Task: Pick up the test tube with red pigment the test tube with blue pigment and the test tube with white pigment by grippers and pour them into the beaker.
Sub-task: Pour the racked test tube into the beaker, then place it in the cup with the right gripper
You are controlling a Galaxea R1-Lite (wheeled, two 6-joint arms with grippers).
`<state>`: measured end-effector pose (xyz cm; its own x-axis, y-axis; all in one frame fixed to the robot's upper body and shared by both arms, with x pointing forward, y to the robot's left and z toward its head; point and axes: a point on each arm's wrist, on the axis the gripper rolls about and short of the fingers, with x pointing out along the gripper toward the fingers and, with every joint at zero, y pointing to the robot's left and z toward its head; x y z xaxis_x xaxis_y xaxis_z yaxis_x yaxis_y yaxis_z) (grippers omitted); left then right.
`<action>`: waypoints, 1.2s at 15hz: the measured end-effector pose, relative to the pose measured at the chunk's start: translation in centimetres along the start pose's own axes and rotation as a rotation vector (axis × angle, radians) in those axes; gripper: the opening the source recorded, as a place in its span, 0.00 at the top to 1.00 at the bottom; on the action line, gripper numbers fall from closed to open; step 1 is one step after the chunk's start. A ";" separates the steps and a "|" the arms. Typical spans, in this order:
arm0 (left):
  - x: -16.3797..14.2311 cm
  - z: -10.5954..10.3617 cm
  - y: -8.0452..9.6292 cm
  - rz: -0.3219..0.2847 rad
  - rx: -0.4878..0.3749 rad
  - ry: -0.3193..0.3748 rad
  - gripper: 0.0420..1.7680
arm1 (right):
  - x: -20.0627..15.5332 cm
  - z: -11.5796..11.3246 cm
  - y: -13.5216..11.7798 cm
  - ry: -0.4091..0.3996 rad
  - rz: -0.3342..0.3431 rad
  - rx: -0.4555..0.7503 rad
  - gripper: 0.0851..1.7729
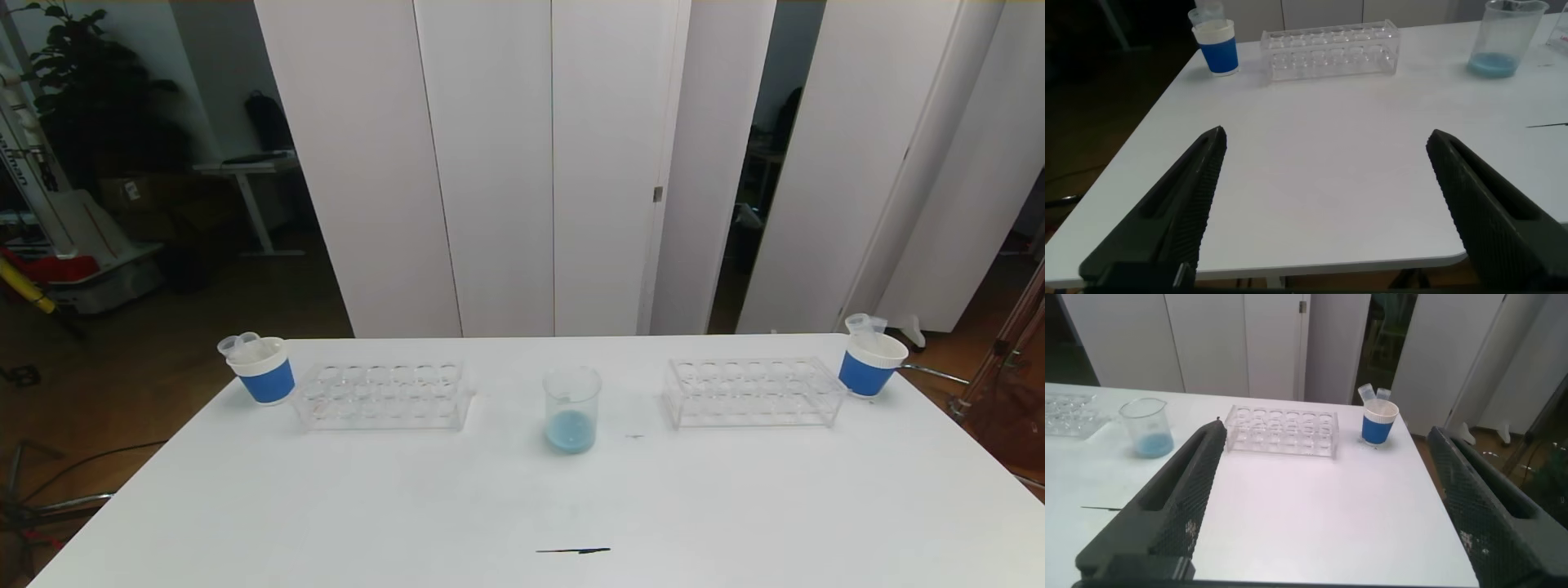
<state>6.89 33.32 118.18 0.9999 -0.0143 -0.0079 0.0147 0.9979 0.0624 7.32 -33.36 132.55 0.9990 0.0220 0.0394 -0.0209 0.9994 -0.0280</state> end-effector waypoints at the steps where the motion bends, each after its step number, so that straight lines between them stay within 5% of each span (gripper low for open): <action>1: 0.0 0.0 0.0 0.000 0.000 0.001 0.01 | -0.7 -1.1 0.0 -0.003 0.002 0.007 0.01; 8: 0.0 0.0 0.0 0.000 0.000 0.000 0.01 | -1.3 -9.2 0.1 0.093 0.027 0.034 0.01; 18: 0.0 0.0 0.0 0.000 0.000 0.000 0.01 | -1.8 -14.0 0.2 0.165 0.010 0.003 0.01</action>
<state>6.89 33.32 118.18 0.9999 -0.0147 -0.0081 0.0152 0.9979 0.0622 6.12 -33.59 118.45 0.9917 0.0272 -0.1258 -0.0306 0.9992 -0.0246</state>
